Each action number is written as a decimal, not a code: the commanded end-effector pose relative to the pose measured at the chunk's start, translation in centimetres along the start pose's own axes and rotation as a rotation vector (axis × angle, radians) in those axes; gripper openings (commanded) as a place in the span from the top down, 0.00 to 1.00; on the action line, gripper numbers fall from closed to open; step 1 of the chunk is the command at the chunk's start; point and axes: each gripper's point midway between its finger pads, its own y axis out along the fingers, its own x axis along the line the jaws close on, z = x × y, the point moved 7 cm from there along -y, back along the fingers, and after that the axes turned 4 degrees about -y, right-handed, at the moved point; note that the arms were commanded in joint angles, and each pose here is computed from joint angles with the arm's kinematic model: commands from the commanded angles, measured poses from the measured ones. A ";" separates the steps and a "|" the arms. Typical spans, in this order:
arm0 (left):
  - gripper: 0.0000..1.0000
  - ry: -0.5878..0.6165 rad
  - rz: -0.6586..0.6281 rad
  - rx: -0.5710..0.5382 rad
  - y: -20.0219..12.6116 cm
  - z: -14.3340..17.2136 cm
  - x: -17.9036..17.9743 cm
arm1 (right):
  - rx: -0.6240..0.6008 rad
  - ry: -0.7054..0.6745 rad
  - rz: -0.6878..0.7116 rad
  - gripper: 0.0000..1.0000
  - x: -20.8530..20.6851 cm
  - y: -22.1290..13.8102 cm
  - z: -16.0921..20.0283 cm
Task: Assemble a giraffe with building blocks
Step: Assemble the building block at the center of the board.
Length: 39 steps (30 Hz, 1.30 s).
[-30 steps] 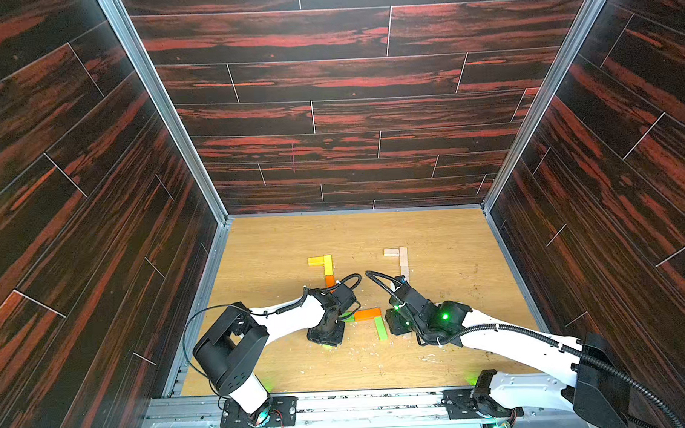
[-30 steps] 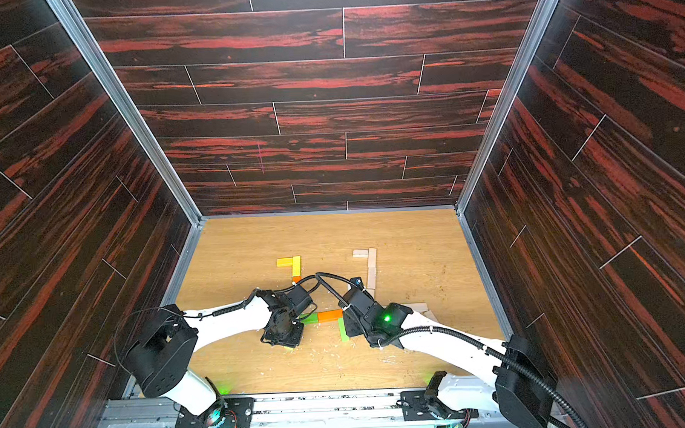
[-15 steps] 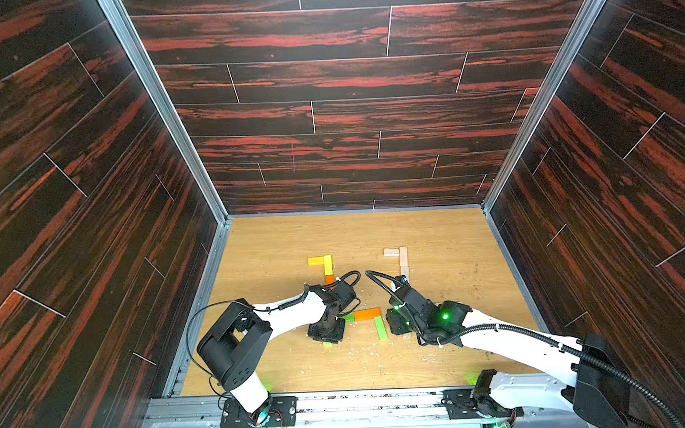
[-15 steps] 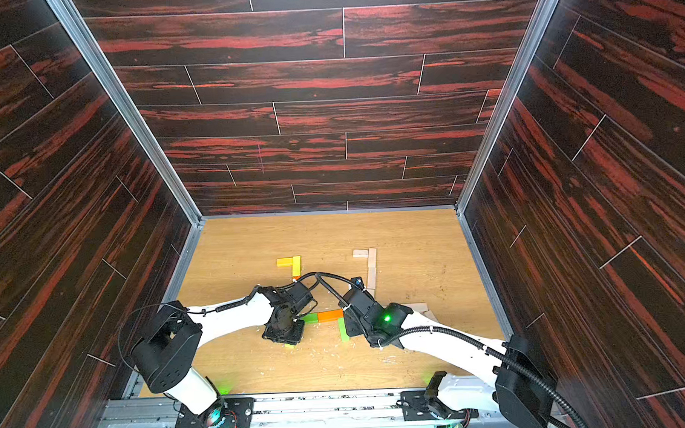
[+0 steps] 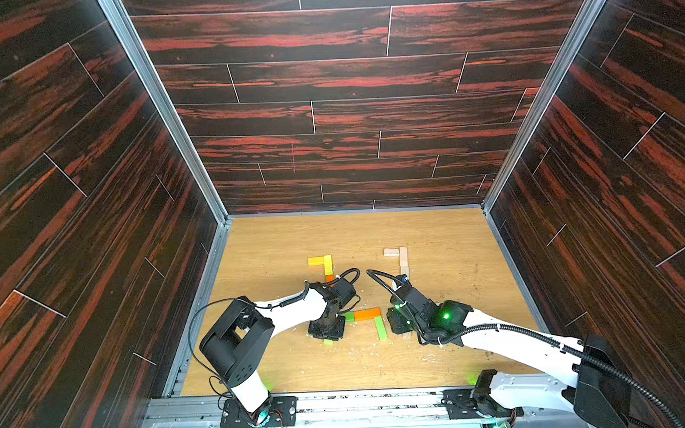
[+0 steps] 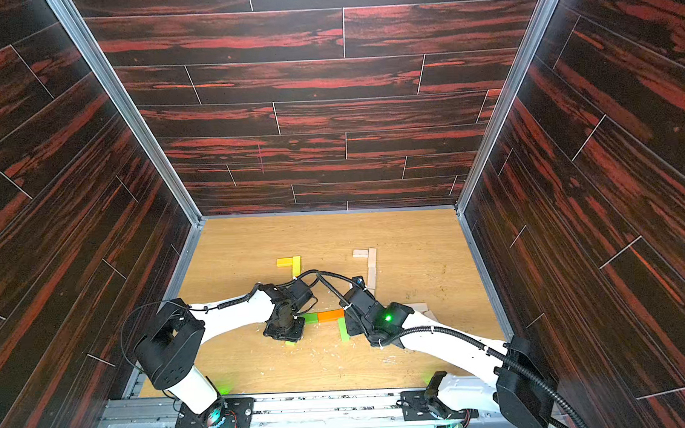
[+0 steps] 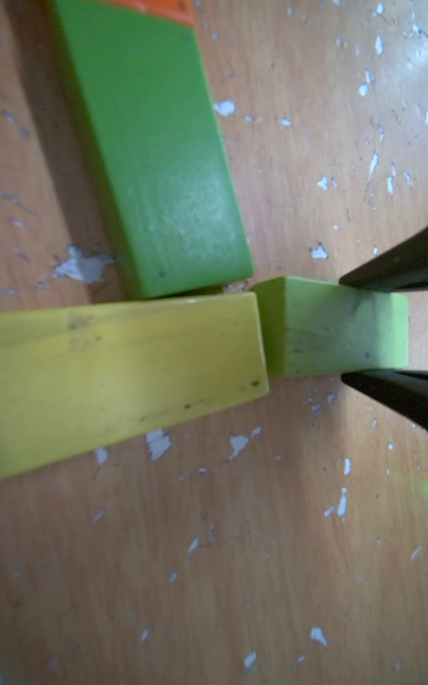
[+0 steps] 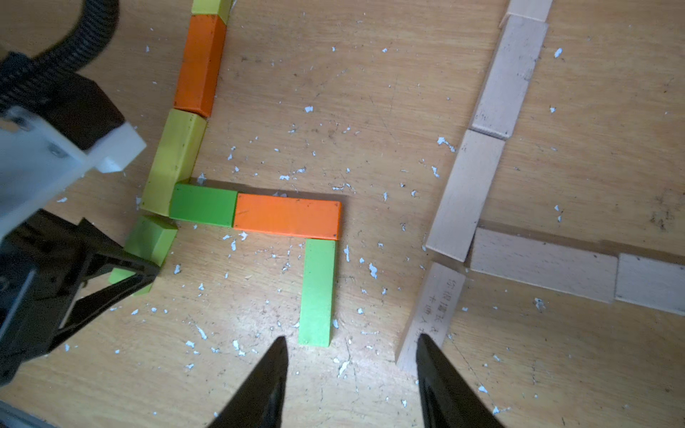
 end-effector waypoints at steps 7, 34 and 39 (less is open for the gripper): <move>0.70 -0.008 -0.029 -0.018 0.4 -1.0 0.3 | -0.008 0.019 0.012 0.43 -0.7 -0.4 0.2; 0.51 0.002 -0.024 -0.035 -0.4 -1.5 0.3 | 0.001 0.023 0.008 0.43 -0.7 0.0 -0.1; 0.40 0.009 0.003 -0.073 -2.5 -1.7 0.1 | -0.003 0.028 0.008 0.43 -0.8 -0.1 -0.2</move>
